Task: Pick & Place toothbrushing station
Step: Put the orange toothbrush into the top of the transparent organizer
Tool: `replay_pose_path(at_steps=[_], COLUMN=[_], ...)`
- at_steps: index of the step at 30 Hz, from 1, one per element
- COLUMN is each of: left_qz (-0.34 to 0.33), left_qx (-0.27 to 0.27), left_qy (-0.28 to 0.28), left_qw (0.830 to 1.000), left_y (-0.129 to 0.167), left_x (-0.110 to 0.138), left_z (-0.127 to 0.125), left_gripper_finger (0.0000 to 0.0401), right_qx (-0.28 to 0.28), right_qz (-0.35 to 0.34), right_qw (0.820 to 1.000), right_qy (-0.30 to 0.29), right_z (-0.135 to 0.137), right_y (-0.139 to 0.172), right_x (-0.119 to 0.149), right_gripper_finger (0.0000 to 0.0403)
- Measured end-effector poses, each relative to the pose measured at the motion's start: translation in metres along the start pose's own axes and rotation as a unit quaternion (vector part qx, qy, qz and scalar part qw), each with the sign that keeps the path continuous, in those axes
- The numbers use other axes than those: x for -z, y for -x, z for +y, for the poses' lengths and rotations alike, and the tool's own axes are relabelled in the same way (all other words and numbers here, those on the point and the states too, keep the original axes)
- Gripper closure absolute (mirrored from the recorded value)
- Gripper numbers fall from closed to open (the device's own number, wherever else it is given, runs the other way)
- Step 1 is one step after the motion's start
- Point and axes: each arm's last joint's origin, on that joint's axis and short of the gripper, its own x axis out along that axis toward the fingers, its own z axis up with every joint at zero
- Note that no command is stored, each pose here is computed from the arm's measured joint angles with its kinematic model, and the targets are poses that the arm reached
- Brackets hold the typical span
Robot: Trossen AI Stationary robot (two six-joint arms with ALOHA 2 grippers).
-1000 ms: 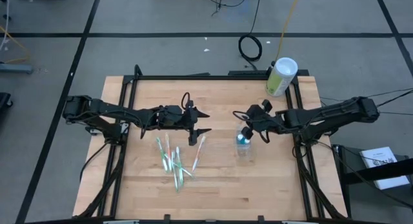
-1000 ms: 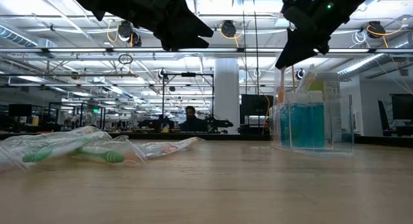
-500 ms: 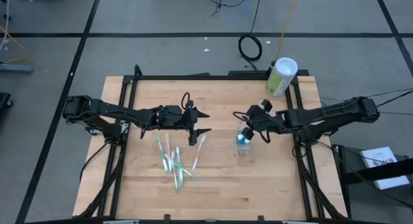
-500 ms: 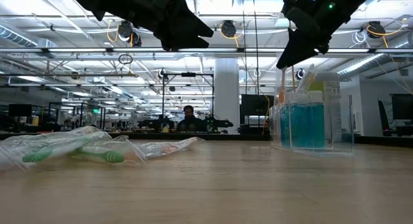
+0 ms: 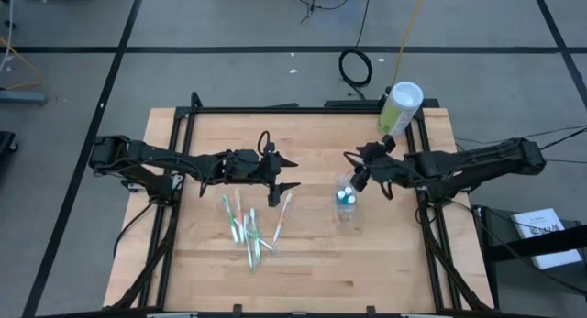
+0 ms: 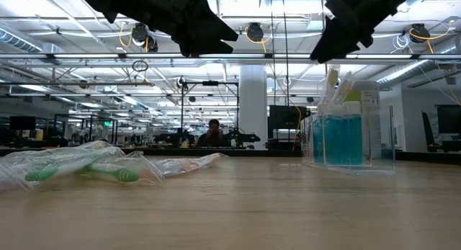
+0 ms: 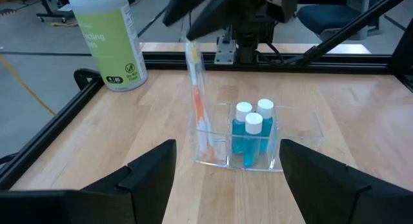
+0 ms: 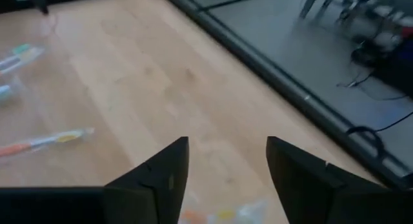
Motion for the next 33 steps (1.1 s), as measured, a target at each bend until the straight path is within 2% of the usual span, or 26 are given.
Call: replay_pose_path(at_steps=[6,12,16,20,23,27,30,33], left_qz=[0.0,0.009,0.07,0.151,0.209,0.284,0.335,0.381], left_qx=[0.0,0.001,0.015,0.022,0.007,-0.05,-0.095,-0.148], left_qy=[0.001,0.037,0.073,0.105,0.121,0.158,0.217,0.282], left_qw=[1.0,0.999,0.995,0.983,0.97,0.944,0.912,0.868], left_y=[0.0,0.0,0.001,0.005,0.011,0.021,0.029,0.039], left_x=[0.0,0.002,0.013,0.028,0.039,0.054,0.064,0.073], left_z=[0.0,0.0,-0.002,-0.01,-0.018,-0.026,-0.028,-0.029], left_gripper_finger=[0.0121,0.0121,0.0121,0.0121,0.0121,0.0121,0.0121,0.0121], right_qx=[0.022,-0.009,-0.034,-0.061,-0.079,-0.097,-0.101,-0.102], right_qz=[-0.041,-0.095,-0.122,-0.15,-0.162,-0.178,-0.186,-0.213], right_qw=[0.999,0.995,0.992,0.986,0.982,0.978,0.976,0.97], right_qy=[0.003,0.007,0.022,0.044,0.053,0.055,0.058,0.058], right_z=[-0.01,-0.012,-0.007,0.002,0.008,0.015,0.018,0.019], right_y=[0.012,0.027,0.036,0.044,0.048,0.048,0.043,0.043], right_x=[-0.007,-0.018,-0.021,-0.024,-0.024,-0.017,-0.009,-0.009], right_gripper_finger=[0.02,0.0198,0.0198,0.0203,0.0203,0.0203,0.0203,0.0202])
